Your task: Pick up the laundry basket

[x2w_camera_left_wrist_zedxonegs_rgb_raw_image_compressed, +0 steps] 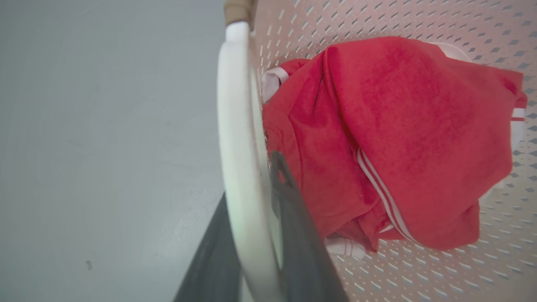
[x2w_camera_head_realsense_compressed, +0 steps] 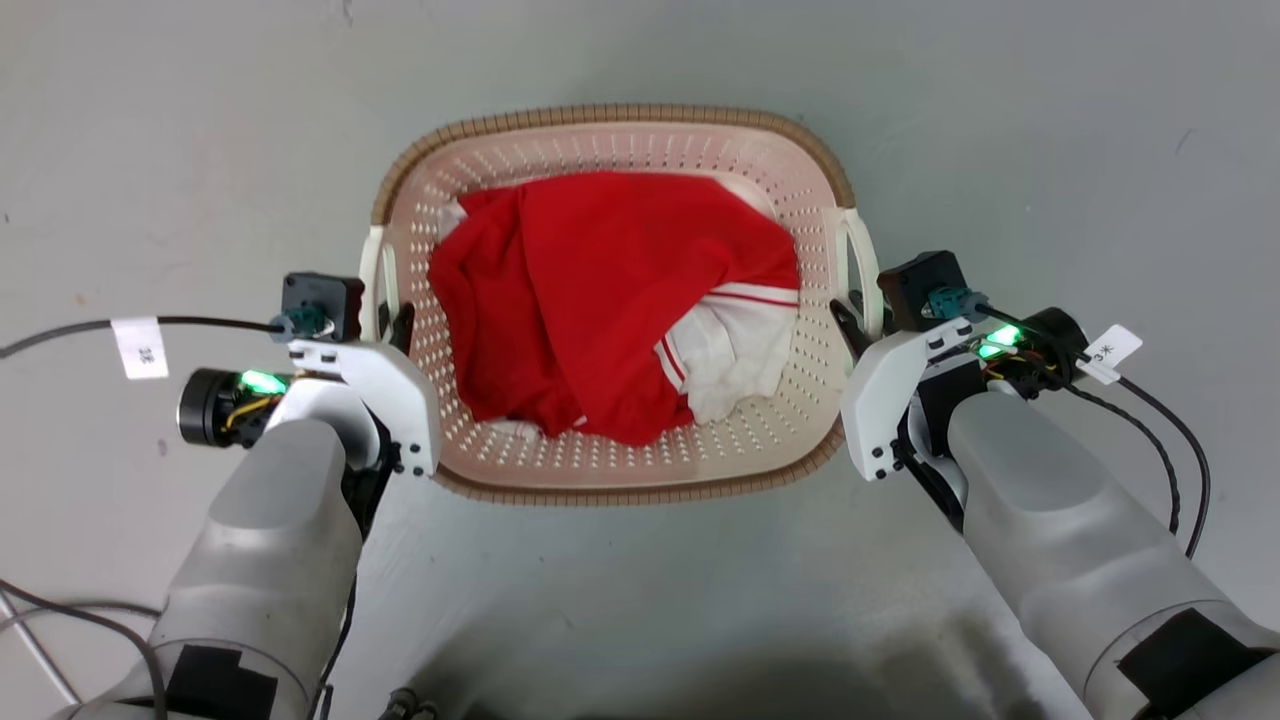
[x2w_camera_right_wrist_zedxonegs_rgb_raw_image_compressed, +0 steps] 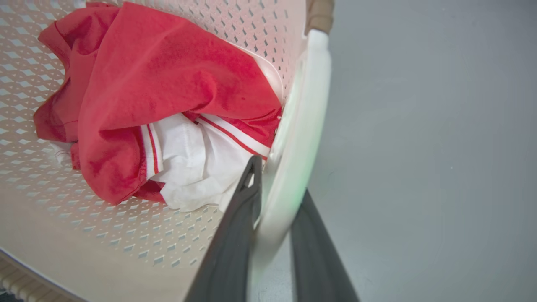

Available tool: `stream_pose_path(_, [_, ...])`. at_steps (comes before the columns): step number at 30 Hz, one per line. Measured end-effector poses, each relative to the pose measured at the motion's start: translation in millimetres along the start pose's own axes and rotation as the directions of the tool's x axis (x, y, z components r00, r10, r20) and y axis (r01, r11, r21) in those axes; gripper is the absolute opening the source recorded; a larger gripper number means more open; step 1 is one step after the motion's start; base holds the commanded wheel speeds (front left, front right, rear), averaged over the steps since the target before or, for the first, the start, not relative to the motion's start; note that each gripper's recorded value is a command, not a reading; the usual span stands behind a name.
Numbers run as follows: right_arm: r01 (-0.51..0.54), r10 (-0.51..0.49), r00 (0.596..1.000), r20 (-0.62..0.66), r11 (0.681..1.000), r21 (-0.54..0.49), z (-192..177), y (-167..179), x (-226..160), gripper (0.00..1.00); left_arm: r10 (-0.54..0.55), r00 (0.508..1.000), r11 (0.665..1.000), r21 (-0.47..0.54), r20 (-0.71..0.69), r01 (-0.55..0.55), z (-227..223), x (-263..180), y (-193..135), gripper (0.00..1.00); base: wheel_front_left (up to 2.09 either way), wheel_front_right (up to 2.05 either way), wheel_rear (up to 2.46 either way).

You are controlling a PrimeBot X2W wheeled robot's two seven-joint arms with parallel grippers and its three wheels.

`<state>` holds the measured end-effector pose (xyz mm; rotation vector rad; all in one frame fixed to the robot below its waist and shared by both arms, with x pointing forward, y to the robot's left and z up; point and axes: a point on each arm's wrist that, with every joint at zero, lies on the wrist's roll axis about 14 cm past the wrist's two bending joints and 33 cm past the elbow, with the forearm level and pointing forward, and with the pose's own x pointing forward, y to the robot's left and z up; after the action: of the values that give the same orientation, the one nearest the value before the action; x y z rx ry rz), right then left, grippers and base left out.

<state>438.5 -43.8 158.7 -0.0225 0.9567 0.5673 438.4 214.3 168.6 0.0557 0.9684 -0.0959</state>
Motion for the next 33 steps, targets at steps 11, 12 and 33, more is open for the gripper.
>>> stream_pose_path(11, [0.031, -0.031, 0.999, 0.013, 0.999, -0.013, 16, 4, -39, 0.00, -0.024, 1.000, 1.000, -0.011, 0.017, 0.024, 13, -32, -12, 0.00, 0.00, 0.00, 0.00])
stream_pose_path(12, [0.036, -0.035, 0.999, 0.016, 0.999, -0.013, 18, 4, -43, 0.00, -0.027, 0.999, 1.000, -0.014, 0.020, 0.027, 15, -35, -14, 0.00, 0.00, 0.00, 0.00])
stream_pose_path(33, [0.138, -0.137, 0.990, 0.027, 0.990, -0.015, 27, 15, -143, 0.00, -0.122, 0.991, 0.993, 0.007, 0.060, 0.122, 43, -115, -55, 0.00, 0.00, 0.00, 0.00])
